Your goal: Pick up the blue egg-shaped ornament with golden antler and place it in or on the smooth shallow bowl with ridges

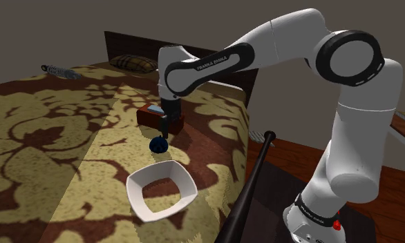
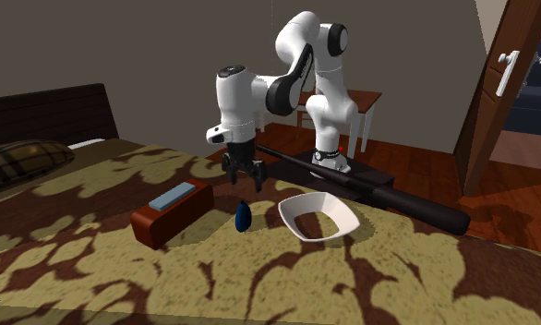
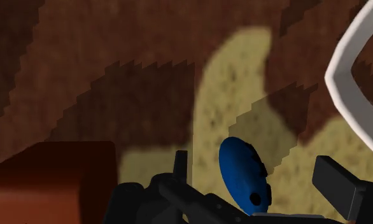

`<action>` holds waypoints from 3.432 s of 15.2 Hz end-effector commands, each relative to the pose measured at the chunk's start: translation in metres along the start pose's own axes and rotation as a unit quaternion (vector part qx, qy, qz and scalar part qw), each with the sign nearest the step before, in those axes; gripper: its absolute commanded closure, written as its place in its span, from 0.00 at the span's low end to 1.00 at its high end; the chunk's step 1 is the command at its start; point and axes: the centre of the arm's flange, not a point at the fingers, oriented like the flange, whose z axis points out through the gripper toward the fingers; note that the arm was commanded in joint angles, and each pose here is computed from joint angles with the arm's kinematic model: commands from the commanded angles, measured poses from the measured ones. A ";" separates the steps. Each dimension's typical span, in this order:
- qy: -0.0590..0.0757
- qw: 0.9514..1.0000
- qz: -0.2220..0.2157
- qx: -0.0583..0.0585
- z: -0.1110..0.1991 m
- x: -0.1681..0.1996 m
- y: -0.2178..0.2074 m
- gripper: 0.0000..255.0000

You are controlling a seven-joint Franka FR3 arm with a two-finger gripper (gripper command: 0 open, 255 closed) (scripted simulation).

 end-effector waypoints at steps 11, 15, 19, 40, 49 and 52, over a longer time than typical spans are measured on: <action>-0.006 1.000 -0.022 0.000 0.062 0.035 -0.016 0.00; -0.006 1.000 -0.022 0.000 0.062 0.035 -0.015 0.00; -0.006 1.000 -0.022 0.000 0.062 0.035 -0.016 1.00; -0.006 1.000 -0.022 0.000 -0.001 0.032 -0.018 1.00; -0.006 1.000 -0.022 0.000 -0.048 0.030 -0.020 1.00; -0.006 1.000 -0.022 0.000 -0.060 0.029 -0.020 1.00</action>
